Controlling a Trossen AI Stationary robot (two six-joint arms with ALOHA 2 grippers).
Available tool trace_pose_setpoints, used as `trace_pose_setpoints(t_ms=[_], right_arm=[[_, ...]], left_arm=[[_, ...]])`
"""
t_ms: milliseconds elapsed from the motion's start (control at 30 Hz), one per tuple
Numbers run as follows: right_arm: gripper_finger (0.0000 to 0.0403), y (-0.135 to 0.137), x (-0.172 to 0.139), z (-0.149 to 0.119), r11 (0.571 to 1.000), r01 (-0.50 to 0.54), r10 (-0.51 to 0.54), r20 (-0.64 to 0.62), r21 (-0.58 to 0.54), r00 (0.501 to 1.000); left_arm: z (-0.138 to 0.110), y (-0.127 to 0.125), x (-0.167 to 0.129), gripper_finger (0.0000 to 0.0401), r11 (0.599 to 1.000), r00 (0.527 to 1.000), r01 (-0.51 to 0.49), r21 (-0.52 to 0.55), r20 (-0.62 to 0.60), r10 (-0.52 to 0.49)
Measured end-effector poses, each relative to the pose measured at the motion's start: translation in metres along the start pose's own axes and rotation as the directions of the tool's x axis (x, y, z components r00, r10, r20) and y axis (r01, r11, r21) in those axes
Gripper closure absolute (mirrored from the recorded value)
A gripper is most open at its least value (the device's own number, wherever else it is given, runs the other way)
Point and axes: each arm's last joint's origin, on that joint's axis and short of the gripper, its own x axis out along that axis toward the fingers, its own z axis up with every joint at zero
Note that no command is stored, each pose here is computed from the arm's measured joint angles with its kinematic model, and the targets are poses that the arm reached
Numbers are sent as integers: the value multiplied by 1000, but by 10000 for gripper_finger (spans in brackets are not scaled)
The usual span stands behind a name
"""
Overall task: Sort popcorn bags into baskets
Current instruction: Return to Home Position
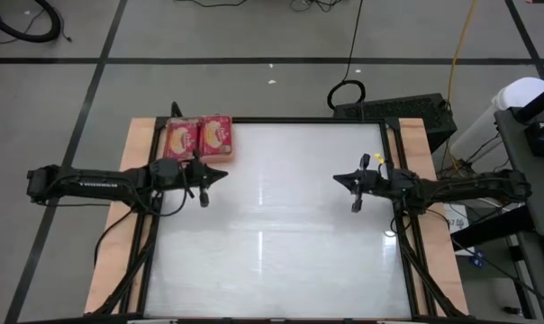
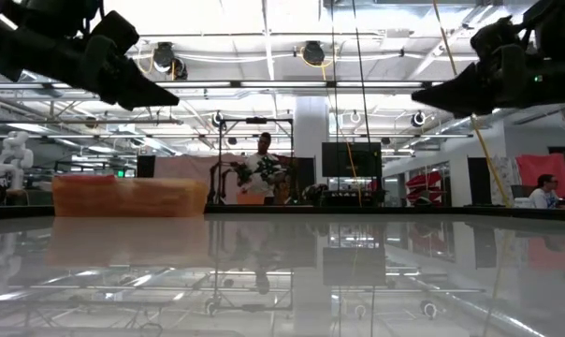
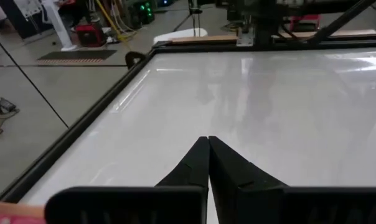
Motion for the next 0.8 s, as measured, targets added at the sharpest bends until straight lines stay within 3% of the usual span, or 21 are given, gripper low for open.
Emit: trace_pose_setpoints(t_ms=[500, 800], right_arm=[[402, -4, -17, 6, 1000, 4, -4, 43, -1, 999], [402, -8, -34, 19, 998, 6, -17, 192, 57, 981]], left_arm=[[-36, -9, -14, 399, 998, 991, 3, -58, 131, 5], [-37, -14, -23, 400, 998, 980, 20, -54, 200, -9]])
